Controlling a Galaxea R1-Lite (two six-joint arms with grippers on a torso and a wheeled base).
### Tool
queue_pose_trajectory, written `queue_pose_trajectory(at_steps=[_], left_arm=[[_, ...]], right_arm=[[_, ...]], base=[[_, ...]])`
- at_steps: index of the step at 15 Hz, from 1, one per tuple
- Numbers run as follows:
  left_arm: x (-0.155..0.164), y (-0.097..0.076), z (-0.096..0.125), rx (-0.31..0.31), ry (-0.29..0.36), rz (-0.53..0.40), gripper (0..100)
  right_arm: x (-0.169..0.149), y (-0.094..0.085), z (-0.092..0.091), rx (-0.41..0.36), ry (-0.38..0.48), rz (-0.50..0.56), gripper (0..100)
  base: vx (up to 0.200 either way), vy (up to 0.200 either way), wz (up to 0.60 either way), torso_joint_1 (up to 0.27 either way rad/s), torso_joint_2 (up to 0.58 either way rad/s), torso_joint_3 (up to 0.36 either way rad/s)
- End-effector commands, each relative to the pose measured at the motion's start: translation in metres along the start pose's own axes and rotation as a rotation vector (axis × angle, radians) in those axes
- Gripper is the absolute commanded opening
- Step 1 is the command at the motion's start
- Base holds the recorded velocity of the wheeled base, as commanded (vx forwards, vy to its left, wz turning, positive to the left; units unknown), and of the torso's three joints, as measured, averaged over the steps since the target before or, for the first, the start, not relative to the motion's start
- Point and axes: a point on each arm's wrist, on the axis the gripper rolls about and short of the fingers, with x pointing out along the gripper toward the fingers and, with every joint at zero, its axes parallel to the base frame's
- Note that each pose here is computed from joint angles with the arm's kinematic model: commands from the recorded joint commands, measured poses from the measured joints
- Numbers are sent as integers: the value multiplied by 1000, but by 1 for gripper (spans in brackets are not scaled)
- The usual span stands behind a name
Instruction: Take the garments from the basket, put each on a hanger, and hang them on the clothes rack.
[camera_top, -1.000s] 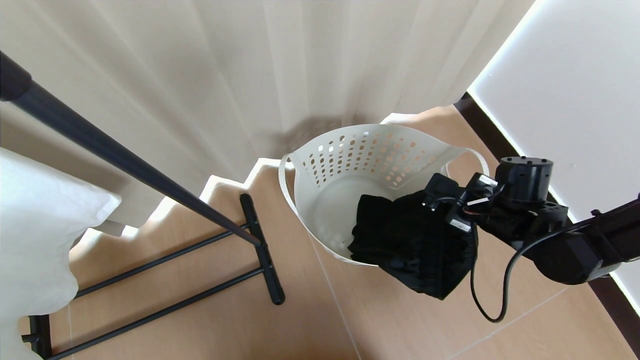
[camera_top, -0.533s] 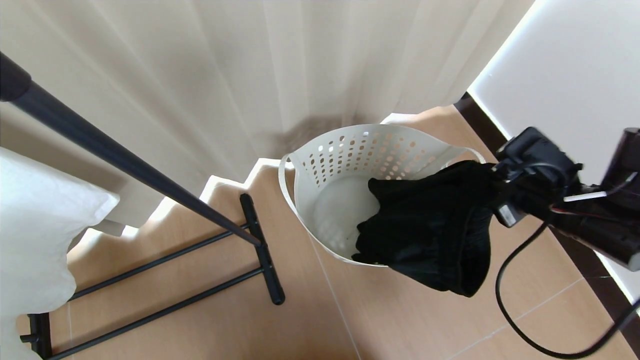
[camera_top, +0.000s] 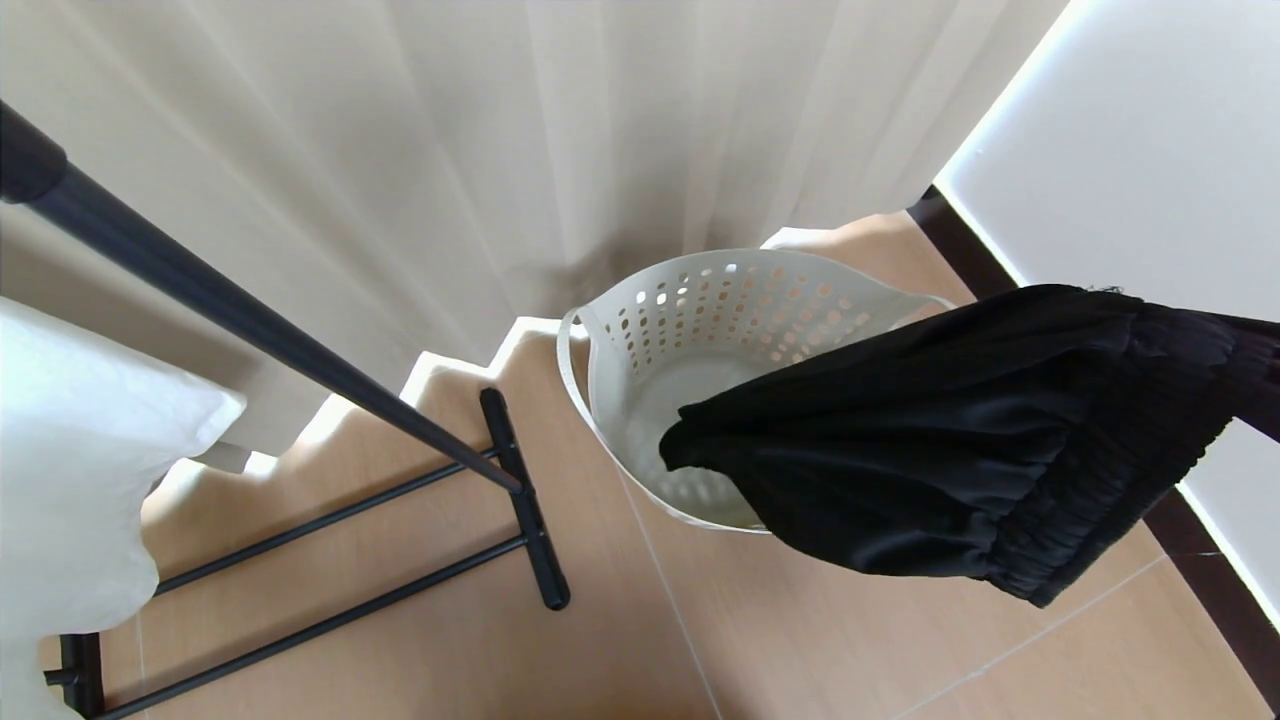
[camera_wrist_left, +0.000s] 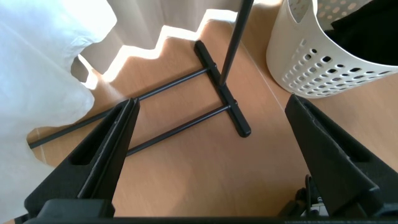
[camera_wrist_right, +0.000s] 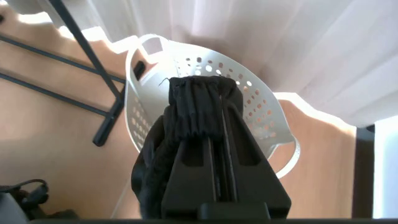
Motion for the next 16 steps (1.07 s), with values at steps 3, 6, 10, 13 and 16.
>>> queue_pose_trajectory(at_steps=[3,6,10,13,16], left_arm=[[0,0,0,9,1,-8,100],[0,0,0,9,2,-11,100],[0,0,0,3,2,-8,100],[0,0,0,-3,1,-5,100],[0,0,0,-3,2,-5,100]], right_arm=[[-4,1,-1,9,-9,7,0],[0,2,-2,8,1,12,0],[5,3,-5,11,20,20,0],[9,4,-6,30,32,28,0],[14,6,-10,33,43,63,0]], base=[[0,0,0,0,0,0],[0,0,0,0,0,0],[0,0,0,-1,1,27],[0,0,0,2,-1,175],[0,0,0,4,2,196]])
